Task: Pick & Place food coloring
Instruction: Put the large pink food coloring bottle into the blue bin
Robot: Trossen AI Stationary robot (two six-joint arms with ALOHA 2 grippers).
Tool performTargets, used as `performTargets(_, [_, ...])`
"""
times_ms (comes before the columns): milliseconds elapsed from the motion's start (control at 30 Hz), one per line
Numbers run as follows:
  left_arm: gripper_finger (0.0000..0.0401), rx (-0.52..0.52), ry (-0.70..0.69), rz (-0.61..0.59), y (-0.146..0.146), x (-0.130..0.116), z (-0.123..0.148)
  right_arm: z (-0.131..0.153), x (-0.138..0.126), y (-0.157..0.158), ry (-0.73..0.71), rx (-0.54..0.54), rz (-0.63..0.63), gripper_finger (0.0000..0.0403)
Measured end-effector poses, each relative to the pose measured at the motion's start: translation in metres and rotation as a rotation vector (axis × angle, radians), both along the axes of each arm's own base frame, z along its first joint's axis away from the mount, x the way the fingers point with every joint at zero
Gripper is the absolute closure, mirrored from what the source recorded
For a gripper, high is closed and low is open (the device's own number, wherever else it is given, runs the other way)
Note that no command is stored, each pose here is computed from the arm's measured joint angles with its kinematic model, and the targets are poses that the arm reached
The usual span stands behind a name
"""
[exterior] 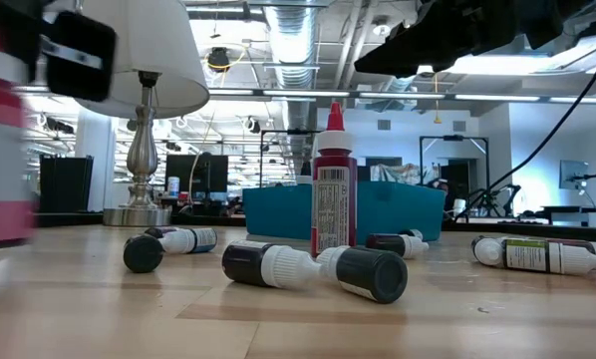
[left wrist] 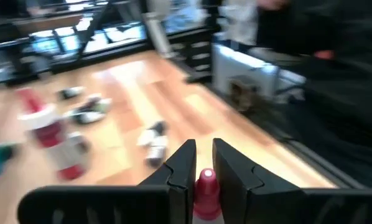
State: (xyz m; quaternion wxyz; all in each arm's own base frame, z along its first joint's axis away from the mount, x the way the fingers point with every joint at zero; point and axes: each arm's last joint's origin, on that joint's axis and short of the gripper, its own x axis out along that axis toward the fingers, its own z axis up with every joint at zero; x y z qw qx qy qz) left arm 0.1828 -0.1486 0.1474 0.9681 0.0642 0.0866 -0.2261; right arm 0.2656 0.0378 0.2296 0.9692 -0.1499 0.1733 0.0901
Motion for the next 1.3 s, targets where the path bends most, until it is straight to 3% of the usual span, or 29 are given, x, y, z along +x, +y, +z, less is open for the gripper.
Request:
performTargets(267, [0.0369,-0.025,-0.015,0.232,0.026,0.021,0.004,0.0,0.0,0.0,0.0,0.0,0.0,0.0243])
performTargets(700, [0.0369,-0.013,-0.091,0.395,0.072,0.062,0.026,0.0,0.0,0.0,0.0,0.0,0.0,0.0243])
performTargets(1300, [0.0366,0.144,-0.148,0.651,0.153,0.104,0.064,0.0,0.0,0.0,0.001,-0.002,0.0,0.0243])
